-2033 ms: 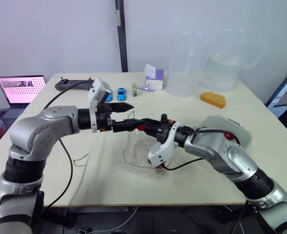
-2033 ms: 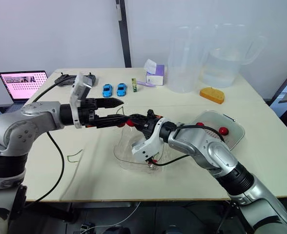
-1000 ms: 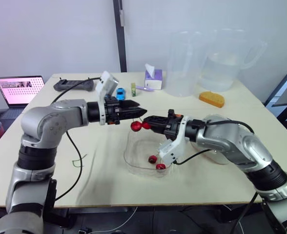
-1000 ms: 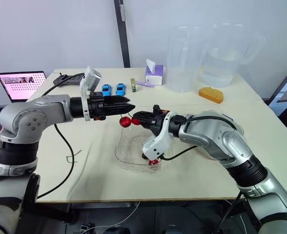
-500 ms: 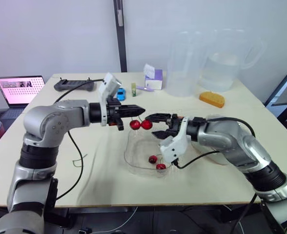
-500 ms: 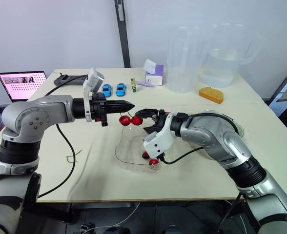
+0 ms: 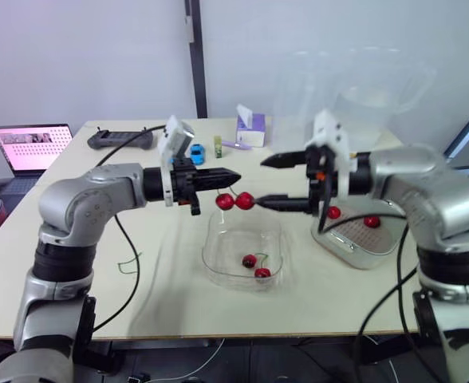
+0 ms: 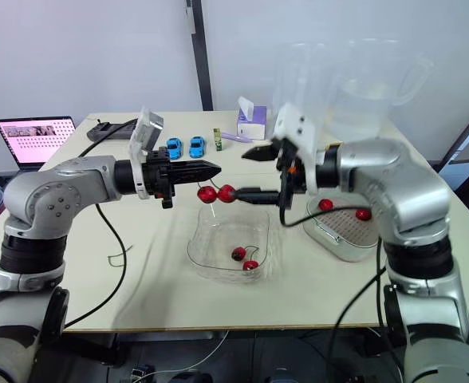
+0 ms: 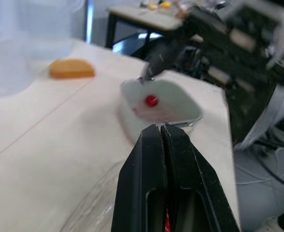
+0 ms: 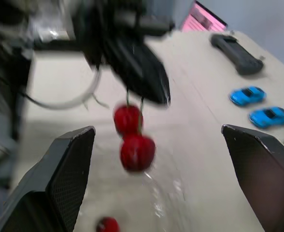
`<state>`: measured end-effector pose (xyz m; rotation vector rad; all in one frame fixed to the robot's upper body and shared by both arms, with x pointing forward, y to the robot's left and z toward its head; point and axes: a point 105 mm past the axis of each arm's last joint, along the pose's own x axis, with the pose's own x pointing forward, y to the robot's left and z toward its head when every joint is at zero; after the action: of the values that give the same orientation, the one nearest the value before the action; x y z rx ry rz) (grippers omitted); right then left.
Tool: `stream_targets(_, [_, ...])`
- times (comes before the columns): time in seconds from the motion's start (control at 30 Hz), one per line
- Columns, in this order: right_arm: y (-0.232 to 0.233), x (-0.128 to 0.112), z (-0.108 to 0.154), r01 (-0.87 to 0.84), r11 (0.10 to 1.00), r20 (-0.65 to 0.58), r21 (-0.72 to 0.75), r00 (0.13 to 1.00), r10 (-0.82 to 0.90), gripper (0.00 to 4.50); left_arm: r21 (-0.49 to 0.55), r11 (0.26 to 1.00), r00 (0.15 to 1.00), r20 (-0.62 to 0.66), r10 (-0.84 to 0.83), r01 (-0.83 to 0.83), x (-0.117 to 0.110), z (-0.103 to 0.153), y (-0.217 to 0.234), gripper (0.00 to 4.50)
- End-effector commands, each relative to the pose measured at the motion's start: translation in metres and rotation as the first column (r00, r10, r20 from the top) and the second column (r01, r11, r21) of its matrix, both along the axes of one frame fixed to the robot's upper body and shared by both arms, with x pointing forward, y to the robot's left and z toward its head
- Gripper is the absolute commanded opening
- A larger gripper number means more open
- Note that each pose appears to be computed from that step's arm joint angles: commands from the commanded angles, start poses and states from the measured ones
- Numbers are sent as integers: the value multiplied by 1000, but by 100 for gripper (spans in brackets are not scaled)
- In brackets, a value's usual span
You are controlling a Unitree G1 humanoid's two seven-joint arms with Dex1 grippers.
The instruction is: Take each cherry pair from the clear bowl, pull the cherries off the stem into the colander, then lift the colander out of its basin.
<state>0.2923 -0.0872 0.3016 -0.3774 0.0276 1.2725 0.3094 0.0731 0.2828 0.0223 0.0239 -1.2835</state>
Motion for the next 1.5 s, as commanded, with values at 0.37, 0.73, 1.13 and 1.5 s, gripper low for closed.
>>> stream_targets(0.37, [20, 10, -31, -39, 999, -175, 28, 984, 44, 448, -40, 998, 997, 64, -51, 54, -20, 16, -1, 0])
stream_targets(0.73, [19, 10, -27, -51, 996, -192, 75, 979, 64, 67, -32, 998, 997, 60, -47, 49, -23, 15, -2, 0])
stream_targets(1.13, [-12, 19, -66, 40, 996, -266, -80, 962, -60, 56, -34, 999, 997, 70, -36, 38, -21, 18, 0, 0])
stream_targets(1.5, [-115, 72, -44, 428, 895, -93, -130, 893, -440, 56, -61, 998, 995, 97, 6, 0, -20, 19, 4, 0])
